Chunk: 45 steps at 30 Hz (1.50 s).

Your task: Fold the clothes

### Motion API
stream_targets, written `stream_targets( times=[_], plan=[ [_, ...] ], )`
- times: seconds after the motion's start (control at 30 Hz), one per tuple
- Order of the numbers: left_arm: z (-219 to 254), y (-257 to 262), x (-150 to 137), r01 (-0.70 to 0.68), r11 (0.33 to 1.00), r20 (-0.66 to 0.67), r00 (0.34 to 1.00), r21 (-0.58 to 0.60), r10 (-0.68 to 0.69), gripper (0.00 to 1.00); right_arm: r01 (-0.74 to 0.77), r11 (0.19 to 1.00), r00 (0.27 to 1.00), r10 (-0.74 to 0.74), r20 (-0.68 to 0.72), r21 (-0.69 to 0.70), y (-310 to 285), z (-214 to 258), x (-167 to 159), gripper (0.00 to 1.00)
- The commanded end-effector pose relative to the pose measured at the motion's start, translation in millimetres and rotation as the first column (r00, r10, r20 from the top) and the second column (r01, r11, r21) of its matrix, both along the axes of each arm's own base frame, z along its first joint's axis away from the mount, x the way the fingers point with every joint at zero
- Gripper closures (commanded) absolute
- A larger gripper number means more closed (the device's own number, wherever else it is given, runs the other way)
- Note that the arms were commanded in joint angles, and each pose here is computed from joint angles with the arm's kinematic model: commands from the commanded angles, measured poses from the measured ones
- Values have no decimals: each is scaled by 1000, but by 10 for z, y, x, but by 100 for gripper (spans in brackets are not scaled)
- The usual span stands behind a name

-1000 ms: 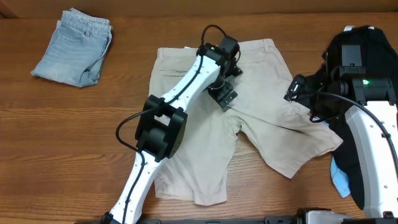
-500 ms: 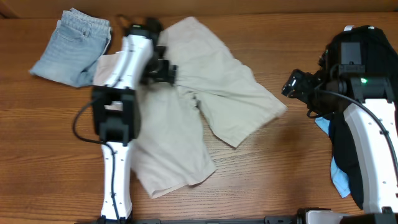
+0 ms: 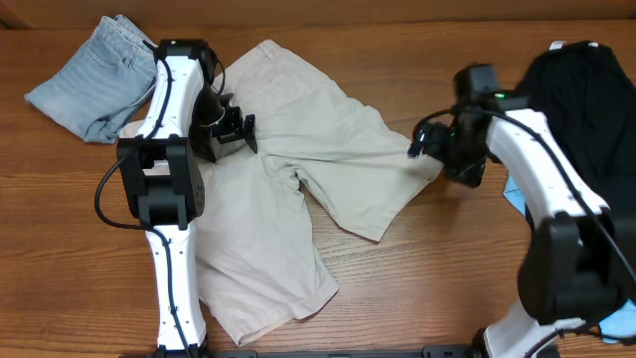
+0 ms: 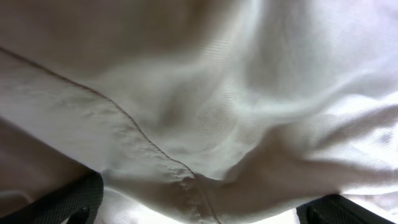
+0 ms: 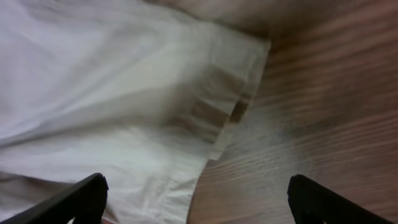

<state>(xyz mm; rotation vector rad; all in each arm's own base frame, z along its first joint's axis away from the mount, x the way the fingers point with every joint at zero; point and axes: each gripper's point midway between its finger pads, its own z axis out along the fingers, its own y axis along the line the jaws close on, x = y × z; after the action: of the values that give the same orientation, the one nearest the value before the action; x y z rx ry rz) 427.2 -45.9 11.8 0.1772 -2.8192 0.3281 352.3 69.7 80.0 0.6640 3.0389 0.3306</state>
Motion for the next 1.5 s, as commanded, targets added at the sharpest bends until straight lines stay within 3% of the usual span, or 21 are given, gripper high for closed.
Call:
stream_targets(
  times=[0.0,0.23,0.53,0.7,0.8,1.0,1.1,1.17,1.23,1.33,1.47],
  plan=[
    [-161,-193,-12,19,999,-35,999,-49,-20,0,23,1000,999,-22,-47,8,39,-91,-102,8],
    [196,-318,255,66,996,97,993,-54,-61,0,-5,999,998,8,-60,47,179,-381,-239,28],
    [1062,-468,660,114,993,385,918,-39,-91,0,-53,994,999,52,9,91,376,-699,-266,41],
    [1664,-526,770,123,992,548,832,-35,-84,0,-57,995,998,58,-15,77,365,-739,-344,78],
    [2048,-516,782,125,992,636,768,-25,-81,0,-38,999,998,40,-51,25,228,-765,-416,90],
    [2397,-469,759,173,984,718,681,34,-144,0,28,995,990,-41,-136,-95,-204,-794,-584,91],
    [2407,-466,755,178,983,720,678,37,-149,0,56,995,982,-71,-176,-88,-309,-782,-666,91],
    [2407,-464,755,178,983,720,678,37,-150,0,17,1000,985,-17,-170,-5,-214,-757,-656,89],
    [2412,-464,764,180,983,723,674,39,-152,0,-59,991,990,73,-122,116,-29,-693,-593,78],
    [2422,-471,781,187,982,730,665,43,-158,0,-187,946,982,188,20,266,261,-510,-425,69],
    [2422,-470,782,205,977,733,657,55,-179,0,-302,913,948,257,187,275,513,-260,-229,57]
  ],
)
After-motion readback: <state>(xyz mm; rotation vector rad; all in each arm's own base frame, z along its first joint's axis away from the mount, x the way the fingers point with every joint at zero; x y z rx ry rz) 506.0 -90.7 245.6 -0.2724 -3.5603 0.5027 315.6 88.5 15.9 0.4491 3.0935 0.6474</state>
